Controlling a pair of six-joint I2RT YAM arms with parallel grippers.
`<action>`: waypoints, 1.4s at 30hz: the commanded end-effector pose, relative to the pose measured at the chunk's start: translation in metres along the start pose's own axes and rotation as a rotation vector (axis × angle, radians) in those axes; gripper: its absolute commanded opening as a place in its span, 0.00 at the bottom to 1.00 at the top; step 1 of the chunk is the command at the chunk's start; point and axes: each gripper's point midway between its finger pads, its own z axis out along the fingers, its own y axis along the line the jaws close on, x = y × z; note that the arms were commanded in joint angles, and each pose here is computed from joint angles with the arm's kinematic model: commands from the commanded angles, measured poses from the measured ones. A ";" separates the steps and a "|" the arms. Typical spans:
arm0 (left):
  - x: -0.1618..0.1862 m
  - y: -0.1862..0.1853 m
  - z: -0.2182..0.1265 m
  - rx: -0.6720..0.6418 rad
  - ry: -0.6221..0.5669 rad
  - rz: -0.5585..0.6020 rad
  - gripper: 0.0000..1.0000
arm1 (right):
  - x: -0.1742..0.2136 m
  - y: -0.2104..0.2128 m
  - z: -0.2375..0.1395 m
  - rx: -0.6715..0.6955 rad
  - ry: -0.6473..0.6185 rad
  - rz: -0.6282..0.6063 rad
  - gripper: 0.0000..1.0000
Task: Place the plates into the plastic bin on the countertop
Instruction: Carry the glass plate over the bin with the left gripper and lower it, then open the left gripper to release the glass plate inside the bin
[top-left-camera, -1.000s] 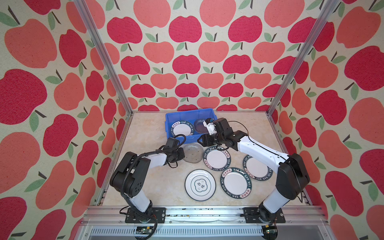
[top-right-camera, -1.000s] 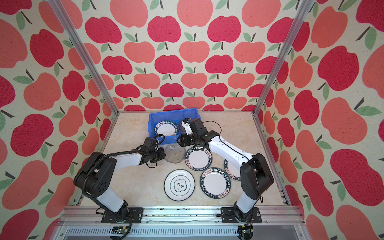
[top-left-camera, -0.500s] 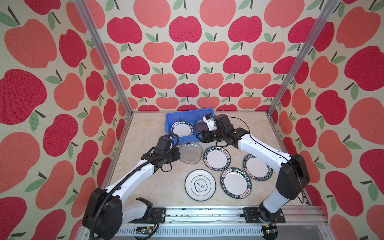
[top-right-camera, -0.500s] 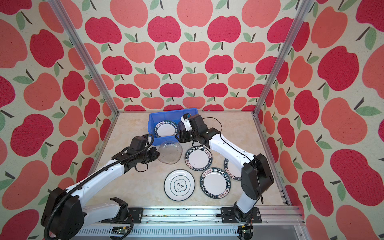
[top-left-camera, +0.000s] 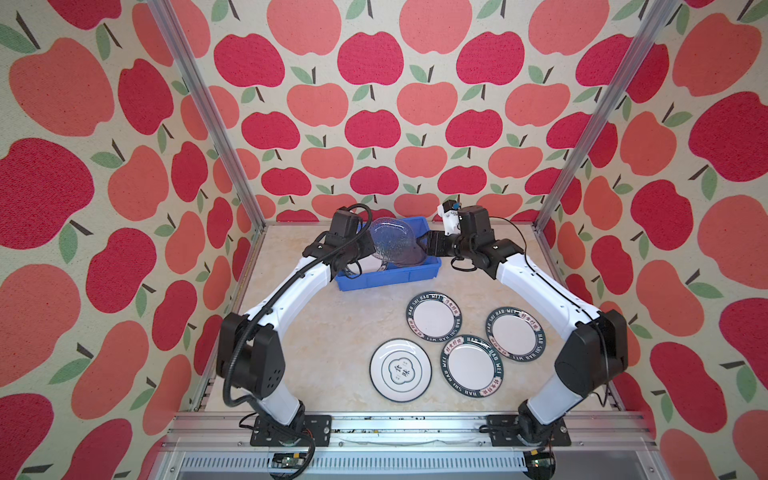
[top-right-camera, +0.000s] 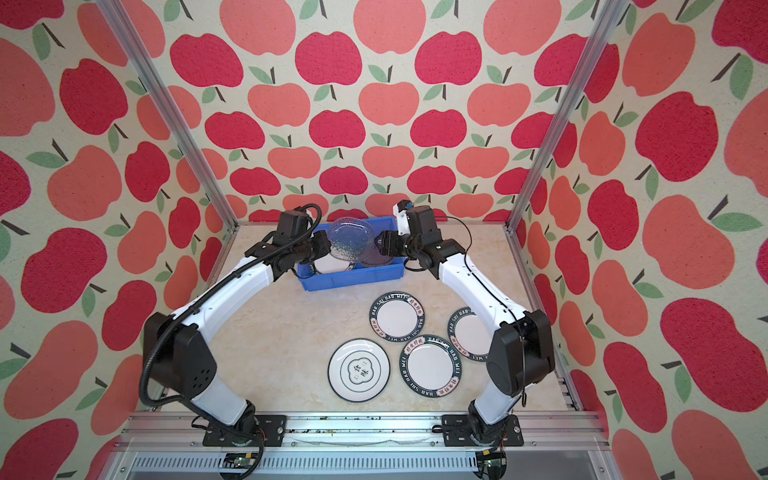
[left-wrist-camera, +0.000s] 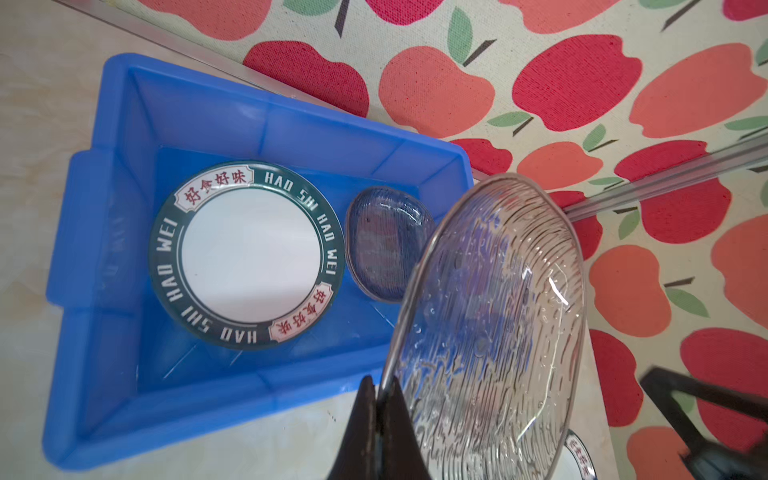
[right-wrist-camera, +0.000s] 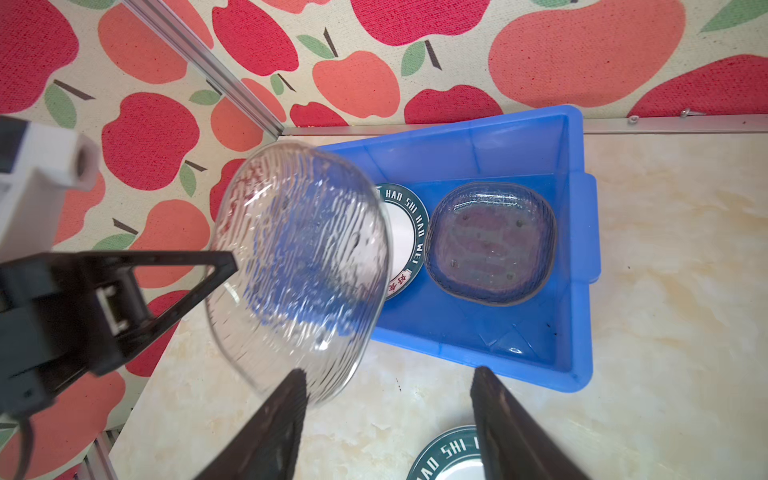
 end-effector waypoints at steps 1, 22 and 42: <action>-0.017 -0.009 0.043 -0.009 -0.019 -0.051 0.00 | -0.004 -0.001 -0.018 0.004 -0.023 0.015 0.66; 0.046 0.028 0.172 -0.175 0.119 -0.253 0.00 | 0.009 -0.023 -0.013 0.009 0.000 0.040 0.67; 0.019 -0.021 0.149 -0.060 0.055 -0.097 0.53 | 0.003 -0.015 -0.023 -0.022 -0.024 0.023 0.68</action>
